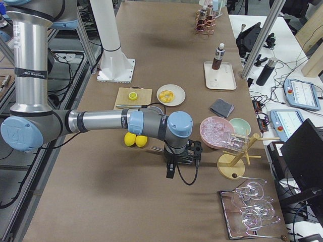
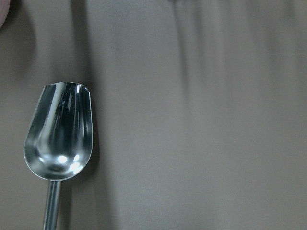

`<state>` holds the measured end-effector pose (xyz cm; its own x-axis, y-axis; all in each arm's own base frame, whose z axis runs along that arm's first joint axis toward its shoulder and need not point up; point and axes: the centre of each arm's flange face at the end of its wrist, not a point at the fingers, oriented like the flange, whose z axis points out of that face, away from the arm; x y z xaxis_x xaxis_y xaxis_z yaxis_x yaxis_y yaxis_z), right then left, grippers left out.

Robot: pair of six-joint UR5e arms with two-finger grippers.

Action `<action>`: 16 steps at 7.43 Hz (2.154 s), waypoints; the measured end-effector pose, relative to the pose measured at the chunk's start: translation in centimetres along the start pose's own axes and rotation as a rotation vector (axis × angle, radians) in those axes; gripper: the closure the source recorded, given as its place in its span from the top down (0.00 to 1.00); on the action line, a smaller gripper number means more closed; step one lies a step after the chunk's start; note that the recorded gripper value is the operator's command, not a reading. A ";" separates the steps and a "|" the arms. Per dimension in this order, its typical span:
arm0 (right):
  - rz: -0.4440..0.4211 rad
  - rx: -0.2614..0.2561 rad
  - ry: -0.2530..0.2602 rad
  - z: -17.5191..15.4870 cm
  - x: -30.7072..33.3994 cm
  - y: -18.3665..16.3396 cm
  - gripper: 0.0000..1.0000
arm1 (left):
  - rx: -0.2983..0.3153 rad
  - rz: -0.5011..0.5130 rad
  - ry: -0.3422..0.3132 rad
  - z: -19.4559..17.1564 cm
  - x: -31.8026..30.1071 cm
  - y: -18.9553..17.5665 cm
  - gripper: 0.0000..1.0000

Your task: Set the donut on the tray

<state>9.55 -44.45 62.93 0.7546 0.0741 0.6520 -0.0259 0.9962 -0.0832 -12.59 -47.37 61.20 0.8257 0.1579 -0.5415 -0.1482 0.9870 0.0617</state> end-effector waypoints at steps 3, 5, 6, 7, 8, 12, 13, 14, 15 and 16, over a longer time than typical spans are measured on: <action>-0.010 0.006 -0.026 0.7 0.4 0.0 1.00 | 0.003 -0.015 0.001 -0.1 -0.6 0.6 0.98; -0.006 0.008 -0.034 0.8 0.4 0.0 1.00 | -0.003 -0.020 0.003 0.2 -0.7 1.0 0.98; -0.009 0.011 -0.038 0.7 0.2 -0.1 1.00 | -0.004 -0.020 0.003 0.3 -0.7 1.1 0.98; -0.017 0.018 -0.049 0.7 0.1 -0.2 1.00 | -0.004 -0.020 0.004 0.3 -0.7 1.1 0.98; -0.035 0.033 -0.053 1.0 0.3 -0.2 1.00 | -0.006 -0.021 0.005 0.4 -0.7 1.1 0.98; -0.066 0.068 -0.068 1.1 0.0 -0.4 1.00 | -0.008 -0.022 0.005 0.5 -0.8 1.2 0.98; -0.072 0.072 -0.075 0.9 -0.4 -0.4 1.00 | -0.009 -0.023 0.005 0.6 -0.8 1.3 0.98; -0.086 0.077 -0.094 0.4 -1.5 -0.5 1.00 | -0.010 -0.024 0.005 0.6 -0.9 1.3 0.98; -0.088 0.076 -0.117 0.1 -3.6 -0.6 1.00 | -0.010 -0.024 0.005 0.6 -0.9 1.3 0.98; -0.080 0.072 -0.132 -0.1 -6.2 -0.7 1.00 | -0.010 -0.024 0.005 0.6 -0.9 1.3 0.98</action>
<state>5.00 -45.64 58.90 0.6634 -0.0049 0.7483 -0.0194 0.9995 0.0238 -13.16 -46.24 62.25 0.8262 0.1337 -0.5473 -0.1337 0.9902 0.0399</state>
